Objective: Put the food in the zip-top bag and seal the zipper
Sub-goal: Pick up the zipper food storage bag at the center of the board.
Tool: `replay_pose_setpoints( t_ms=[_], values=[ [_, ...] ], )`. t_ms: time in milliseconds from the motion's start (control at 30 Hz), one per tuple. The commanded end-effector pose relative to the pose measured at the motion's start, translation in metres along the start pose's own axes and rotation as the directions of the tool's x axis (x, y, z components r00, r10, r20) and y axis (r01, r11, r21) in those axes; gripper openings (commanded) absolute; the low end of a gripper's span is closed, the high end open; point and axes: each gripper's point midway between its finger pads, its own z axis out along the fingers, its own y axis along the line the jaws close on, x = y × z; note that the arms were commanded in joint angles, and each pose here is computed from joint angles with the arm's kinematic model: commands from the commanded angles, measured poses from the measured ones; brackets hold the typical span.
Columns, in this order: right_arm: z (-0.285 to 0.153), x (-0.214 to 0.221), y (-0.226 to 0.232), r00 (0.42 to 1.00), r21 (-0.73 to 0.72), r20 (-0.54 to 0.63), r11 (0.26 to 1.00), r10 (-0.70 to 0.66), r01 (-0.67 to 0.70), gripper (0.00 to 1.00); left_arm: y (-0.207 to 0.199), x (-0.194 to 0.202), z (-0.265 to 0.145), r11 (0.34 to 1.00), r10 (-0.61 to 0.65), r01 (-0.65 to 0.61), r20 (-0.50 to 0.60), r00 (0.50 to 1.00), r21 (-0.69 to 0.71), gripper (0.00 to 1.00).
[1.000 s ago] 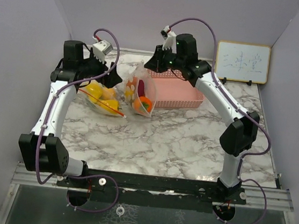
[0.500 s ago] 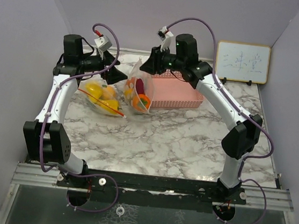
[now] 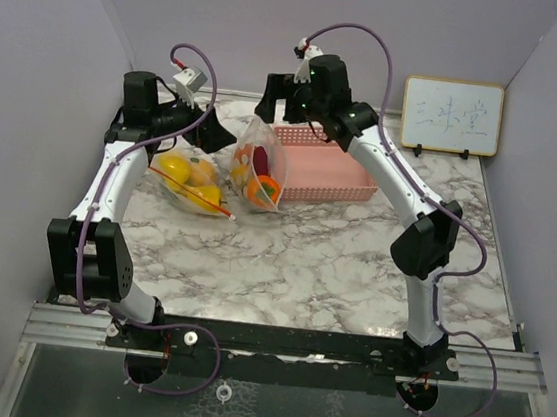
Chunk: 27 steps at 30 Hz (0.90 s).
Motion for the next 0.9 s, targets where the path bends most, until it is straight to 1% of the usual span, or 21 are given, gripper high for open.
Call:
replay_pose_setpoints(
  t_ms=[0,100,200,300,367,433,467,600,667,733,800,833,867],
  values=[
    [0.016,0.025,0.006,0.998,0.083,-0.053,0.996,-0.038,0.042,1.00,0.015,-0.001,0.003,0.981,-0.168,0.169,0.020,0.986,-0.092,0.99],
    [0.023,0.031,0.012,0.997,0.076,-0.061,0.996,-0.049,0.054,1.00,0.014,0.007,0.004,0.969,-0.229,0.228,-0.006,0.973,-0.099,0.99],
    [0.029,0.038,0.011,0.997,0.089,-0.065,0.995,-0.045,0.050,1.00,0.011,0.013,0.002,0.964,-0.237,0.234,-0.006,0.972,-0.122,0.99],
    [0.036,0.046,0.003,0.996,0.137,-0.072,0.989,-0.044,0.053,1.00,0.009,0.019,0.001,0.956,-0.254,0.247,-0.025,0.967,-0.159,0.99],
    [0.038,0.050,-0.001,0.995,0.178,-0.075,0.981,-0.065,0.077,0.98,0.012,0.026,-0.003,0.941,-0.280,0.262,-0.060,0.958,-0.215,0.99],
    [0.037,0.052,-0.004,0.992,0.226,-0.076,0.968,-0.097,0.112,0.90,0.016,0.031,-0.011,0.923,-0.299,0.263,-0.093,0.950,-0.279,0.99],
    [0.036,0.052,-0.005,0.991,0.243,-0.077,0.961,-0.114,0.129,0.84,0.019,0.037,-0.015,0.913,-0.308,0.261,-0.112,0.945,-0.314,0.99],
    [0.035,0.056,-0.011,0.984,0.268,-0.089,0.948,-0.152,0.170,0.51,0.020,0.019,-0.035,0.889,-0.267,0.208,-0.092,0.959,-0.409,0.99],
    [0.036,0.057,-0.012,0.982,0.266,-0.092,0.947,-0.163,0.182,0.45,0.017,0.013,-0.040,0.884,-0.250,0.196,-0.077,0.965,-0.425,0.99],
    [0.038,0.060,-0.012,0.981,0.259,-0.097,0.947,-0.170,0.190,0.35,0.016,0.009,-0.044,0.874,-0.253,0.200,-0.063,0.966,-0.442,0.99],
    [0.037,0.063,-0.011,0.979,0.249,-0.104,0.949,-0.174,0.195,0.06,0.014,0.009,-0.045,0.867,-0.258,0.203,-0.062,0.964,-0.455,0.99],
    [0.037,0.064,-0.011,0.979,0.246,-0.105,0.949,-0.175,0.196,0.02,0.014,0.010,-0.046,0.863,-0.256,0.198,-0.065,0.964,-0.464,0.99],
    [0.035,0.065,-0.011,0.978,0.241,-0.107,0.950,-0.179,0.200,0.02,0.014,0.011,-0.046,0.862,-0.252,0.190,-0.072,0.965,-0.470,0.99]
  ],
)
